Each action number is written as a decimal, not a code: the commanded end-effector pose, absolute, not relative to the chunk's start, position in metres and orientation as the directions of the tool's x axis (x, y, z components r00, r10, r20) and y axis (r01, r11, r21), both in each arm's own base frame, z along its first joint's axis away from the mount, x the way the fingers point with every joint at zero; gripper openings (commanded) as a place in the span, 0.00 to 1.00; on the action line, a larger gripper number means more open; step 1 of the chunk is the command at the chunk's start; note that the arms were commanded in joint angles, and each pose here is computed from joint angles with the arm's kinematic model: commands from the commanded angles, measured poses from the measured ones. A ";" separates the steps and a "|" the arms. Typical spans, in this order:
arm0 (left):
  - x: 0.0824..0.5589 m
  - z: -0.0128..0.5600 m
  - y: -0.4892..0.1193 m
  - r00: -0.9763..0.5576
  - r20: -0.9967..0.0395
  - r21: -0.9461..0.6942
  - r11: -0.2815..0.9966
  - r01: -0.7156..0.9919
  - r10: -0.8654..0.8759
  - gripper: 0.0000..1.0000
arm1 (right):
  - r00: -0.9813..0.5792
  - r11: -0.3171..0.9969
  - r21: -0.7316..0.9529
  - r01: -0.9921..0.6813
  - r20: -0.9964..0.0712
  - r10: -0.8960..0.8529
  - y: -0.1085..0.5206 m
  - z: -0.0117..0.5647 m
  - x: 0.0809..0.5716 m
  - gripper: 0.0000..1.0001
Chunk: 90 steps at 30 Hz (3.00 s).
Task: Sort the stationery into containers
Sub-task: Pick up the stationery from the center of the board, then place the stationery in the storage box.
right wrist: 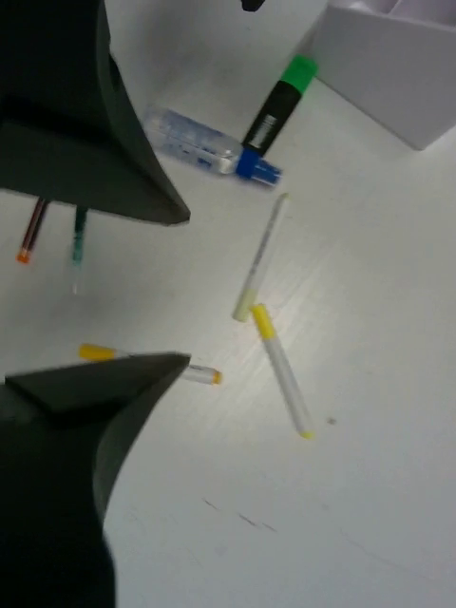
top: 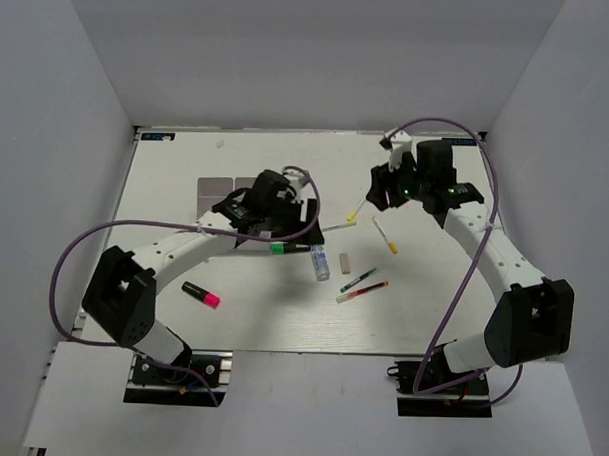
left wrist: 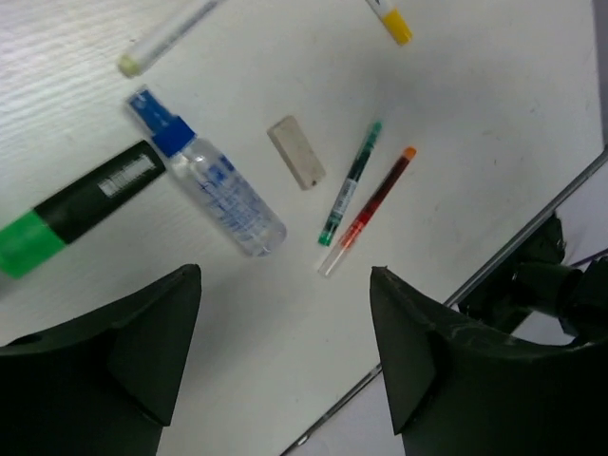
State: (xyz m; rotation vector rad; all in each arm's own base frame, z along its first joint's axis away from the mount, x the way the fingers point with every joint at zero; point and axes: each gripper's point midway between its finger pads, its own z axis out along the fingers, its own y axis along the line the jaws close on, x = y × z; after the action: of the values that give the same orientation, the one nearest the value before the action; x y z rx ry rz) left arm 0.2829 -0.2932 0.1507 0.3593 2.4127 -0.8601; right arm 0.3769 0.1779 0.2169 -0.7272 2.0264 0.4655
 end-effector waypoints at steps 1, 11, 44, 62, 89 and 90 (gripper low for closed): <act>0.275 0.154 -0.327 -0.825 -0.560 -0.481 0.779 0.402 0.080 0.82 | -0.501 0.800 0.118 -0.588 -0.830 -0.246 0.161 0.205 0.357 0.69; 0.292 0.077 -0.372 -0.881 -0.473 -0.232 0.959 0.163 0.036 0.79 | -0.510 0.856 0.176 -0.486 -0.852 -0.115 0.125 0.210 0.343 0.65; 0.289 0.042 -0.402 -0.890 -0.450 -0.109 0.985 0.134 0.071 0.06 | -0.456 0.792 0.270 -0.548 -0.890 -0.012 0.110 0.236 0.314 0.61; 0.359 0.236 -0.278 -0.353 -0.868 -0.316 0.937 -0.150 -0.349 0.00 | -0.458 0.753 0.294 -0.589 -0.889 -0.010 0.107 0.232 0.309 0.61; 0.436 0.221 -0.153 0.094 -0.870 -0.450 0.700 -0.555 -0.485 0.00 | -0.460 0.669 0.319 -0.672 -0.887 -0.039 0.117 0.221 0.298 0.61; 0.438 0.216 -0.149 0.092 -0.873 -0.441 0.697 -0.566 -0.478 0.00 | -0.461 0.666 0.321 -0.673 -0.886 -0.040 0.117 0.221 0.298 0.61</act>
State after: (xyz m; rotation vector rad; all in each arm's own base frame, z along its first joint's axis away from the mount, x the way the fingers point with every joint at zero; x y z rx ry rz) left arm 0.4323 -0.1601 0.1916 -0.8121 1.6389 0.1063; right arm 0.2972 0.1155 0.2214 -0.5297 1.9503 0.8158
